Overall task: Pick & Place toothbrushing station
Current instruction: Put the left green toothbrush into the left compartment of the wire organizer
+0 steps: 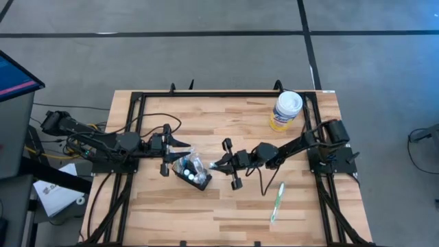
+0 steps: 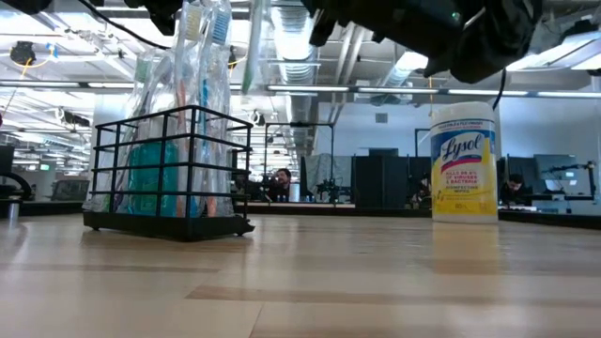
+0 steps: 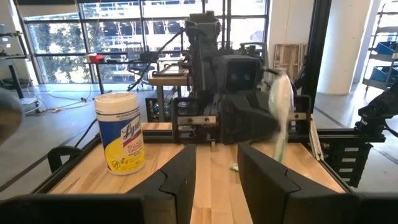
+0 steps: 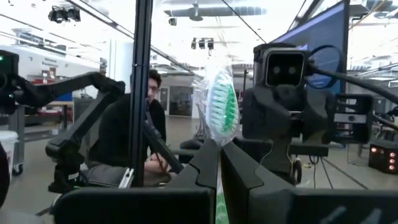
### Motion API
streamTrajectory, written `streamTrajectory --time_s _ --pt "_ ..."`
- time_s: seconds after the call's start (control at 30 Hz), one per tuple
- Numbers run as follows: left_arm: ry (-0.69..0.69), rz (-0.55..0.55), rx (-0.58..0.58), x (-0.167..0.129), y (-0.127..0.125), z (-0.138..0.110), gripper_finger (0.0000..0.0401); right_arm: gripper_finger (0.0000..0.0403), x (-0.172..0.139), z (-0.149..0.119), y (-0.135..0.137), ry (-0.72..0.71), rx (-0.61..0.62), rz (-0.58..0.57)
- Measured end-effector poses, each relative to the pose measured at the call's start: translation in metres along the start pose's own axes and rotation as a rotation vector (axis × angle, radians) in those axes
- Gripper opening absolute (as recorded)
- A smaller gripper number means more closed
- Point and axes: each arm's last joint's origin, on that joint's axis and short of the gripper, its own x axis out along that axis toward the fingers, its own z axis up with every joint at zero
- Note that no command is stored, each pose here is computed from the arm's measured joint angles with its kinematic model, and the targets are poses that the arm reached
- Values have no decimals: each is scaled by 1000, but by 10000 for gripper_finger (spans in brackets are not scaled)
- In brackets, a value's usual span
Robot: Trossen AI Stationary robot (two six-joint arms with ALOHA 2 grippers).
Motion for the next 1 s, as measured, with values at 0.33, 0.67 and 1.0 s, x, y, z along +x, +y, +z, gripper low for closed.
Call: streamTrajectory --time_s 0.33,0.67,1.0 --pt "0 0 0 0 0 0 112 0 7 -7 -1 14 0 3" --pt "0 0 0 0 0 0 112 0 7 -9 0 34 -3 15" --pt "0 0 0 0 0 0 112 0 7 -9 2 32 -10 33"
